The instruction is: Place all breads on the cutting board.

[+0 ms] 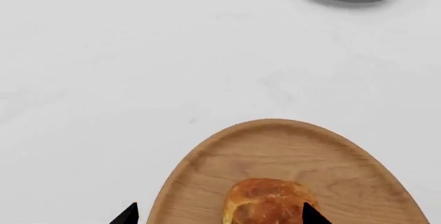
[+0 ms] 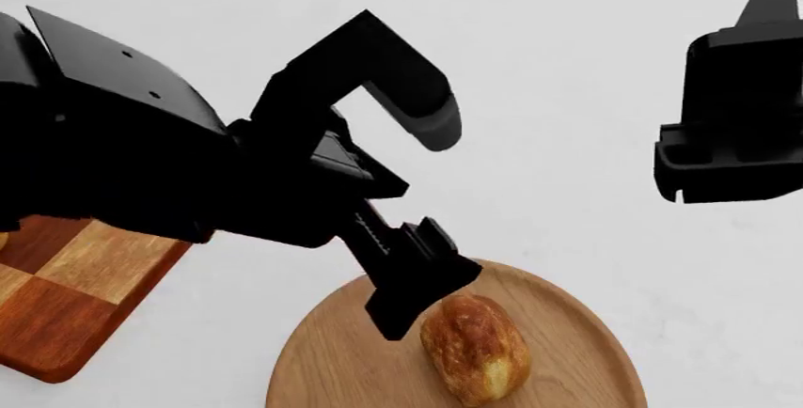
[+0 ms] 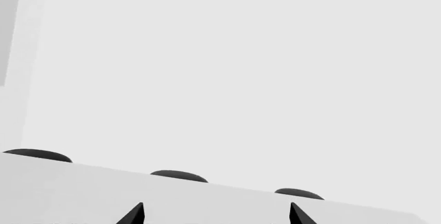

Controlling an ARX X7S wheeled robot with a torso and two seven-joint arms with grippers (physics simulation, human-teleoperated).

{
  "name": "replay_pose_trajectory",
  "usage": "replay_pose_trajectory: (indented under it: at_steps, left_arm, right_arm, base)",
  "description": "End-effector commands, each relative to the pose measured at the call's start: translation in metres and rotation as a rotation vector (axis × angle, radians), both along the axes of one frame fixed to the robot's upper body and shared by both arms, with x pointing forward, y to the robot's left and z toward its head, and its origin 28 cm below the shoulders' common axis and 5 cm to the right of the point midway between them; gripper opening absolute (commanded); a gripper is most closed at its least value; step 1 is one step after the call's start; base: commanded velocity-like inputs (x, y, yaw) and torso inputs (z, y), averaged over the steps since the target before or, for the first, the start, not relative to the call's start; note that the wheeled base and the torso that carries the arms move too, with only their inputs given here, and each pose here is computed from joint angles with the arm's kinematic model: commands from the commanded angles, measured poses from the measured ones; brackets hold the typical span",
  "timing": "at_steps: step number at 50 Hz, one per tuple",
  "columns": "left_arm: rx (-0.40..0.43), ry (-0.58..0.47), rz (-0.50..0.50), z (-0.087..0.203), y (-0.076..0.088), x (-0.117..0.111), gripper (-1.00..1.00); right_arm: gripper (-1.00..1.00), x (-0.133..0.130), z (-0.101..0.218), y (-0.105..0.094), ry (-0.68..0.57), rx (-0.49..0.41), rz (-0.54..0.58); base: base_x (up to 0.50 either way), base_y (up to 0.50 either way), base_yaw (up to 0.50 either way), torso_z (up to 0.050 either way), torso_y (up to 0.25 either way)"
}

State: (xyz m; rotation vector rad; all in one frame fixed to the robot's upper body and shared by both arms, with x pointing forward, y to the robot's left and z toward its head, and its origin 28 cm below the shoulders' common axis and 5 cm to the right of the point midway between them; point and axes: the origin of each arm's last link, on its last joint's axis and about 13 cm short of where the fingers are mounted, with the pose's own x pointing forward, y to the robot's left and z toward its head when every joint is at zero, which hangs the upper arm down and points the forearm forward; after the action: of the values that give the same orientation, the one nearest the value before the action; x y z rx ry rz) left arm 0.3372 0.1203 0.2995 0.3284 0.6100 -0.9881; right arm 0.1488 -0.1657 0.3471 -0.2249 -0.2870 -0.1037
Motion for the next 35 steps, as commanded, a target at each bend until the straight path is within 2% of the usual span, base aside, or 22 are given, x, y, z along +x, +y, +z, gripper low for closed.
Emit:
replay_pose_trajectory:
  at_steps: [1, 19, 35]
  left_arm:
    - [-0.016, 0.022, -0.116, -0.006, -0.026, -0.004, 1.0]
    - [-0.007, 0.072, -0.181, -0.03, -0.048, -0.009, 1.0]
    - [0.092, 0.086, -0.17, -0.048, -0.045, -0.011, 1.0]
  right_arm:
    - [1.0, -0.001, 0.002, -0.001, -0.019, 0.006, 0.027]
    - [1.0, -0.006, 0.006, -0.002, -0.019, 0.017, 0.005]
    - [1.0, -0.007, -0.007, -0.013, -0.022, 0.029, 0.004]
  base:
    - [0.0, 0.0, 0.0, 0.0, 0.0]
    - [0.0, 0.0, 0.0, 0.0, 0.0]
    - [0.0, 0.0, 0.0, 0.0, 0.0]
